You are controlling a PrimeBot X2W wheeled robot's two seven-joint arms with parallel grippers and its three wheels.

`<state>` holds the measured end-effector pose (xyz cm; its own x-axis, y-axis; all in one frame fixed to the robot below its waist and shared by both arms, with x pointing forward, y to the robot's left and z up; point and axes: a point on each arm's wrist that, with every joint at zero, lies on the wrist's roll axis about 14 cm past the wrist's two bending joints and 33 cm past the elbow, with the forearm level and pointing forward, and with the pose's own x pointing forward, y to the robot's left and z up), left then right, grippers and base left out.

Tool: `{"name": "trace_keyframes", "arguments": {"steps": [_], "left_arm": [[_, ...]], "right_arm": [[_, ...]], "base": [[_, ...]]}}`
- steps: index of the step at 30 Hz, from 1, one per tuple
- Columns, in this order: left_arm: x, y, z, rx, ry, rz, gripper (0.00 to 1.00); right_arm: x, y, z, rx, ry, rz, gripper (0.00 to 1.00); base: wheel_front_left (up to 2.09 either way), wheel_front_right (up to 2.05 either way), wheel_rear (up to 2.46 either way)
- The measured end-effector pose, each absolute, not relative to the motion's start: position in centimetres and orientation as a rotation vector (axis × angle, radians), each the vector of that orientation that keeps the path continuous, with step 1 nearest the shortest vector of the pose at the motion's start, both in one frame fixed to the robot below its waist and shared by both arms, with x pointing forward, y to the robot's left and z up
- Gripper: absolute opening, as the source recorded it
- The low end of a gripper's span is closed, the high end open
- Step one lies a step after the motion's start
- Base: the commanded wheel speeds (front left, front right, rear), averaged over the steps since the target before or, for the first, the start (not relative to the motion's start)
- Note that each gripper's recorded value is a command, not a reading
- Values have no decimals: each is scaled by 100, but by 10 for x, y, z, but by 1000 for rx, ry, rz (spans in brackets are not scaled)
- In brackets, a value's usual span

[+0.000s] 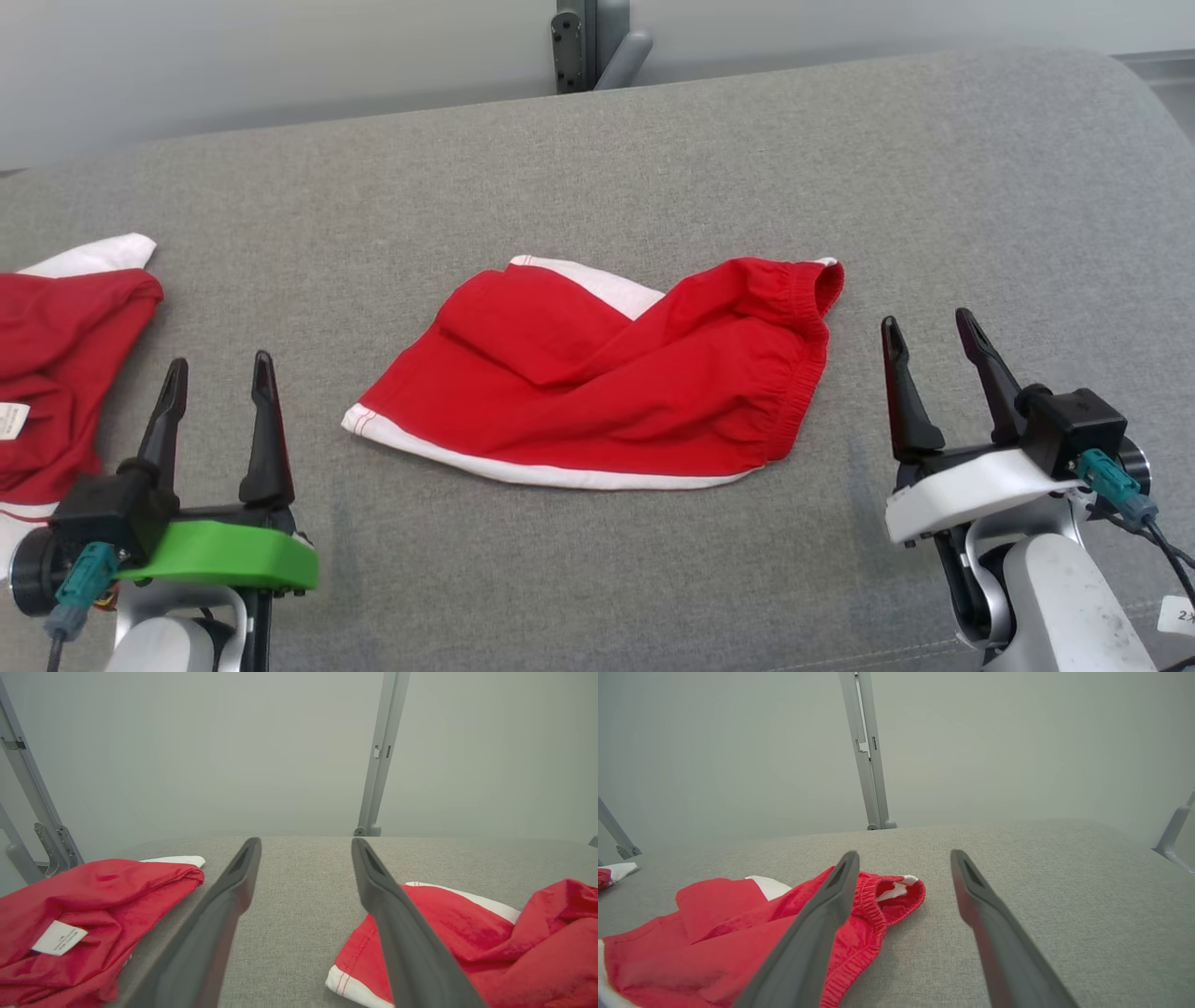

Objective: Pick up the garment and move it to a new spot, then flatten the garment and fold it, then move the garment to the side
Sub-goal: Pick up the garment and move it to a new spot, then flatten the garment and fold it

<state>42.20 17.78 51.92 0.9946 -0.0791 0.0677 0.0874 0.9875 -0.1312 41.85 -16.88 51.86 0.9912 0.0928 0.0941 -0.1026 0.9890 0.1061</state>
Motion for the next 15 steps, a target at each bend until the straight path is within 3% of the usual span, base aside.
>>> {"name": "trace_keyframes", "arguments": {"steps": [15], "left_arm": [[389,168,523,-114,-49,-105,100]], "right_arm": [[388,-177,528,119,-105,75,100]], "base": [[0,0,0]]}}
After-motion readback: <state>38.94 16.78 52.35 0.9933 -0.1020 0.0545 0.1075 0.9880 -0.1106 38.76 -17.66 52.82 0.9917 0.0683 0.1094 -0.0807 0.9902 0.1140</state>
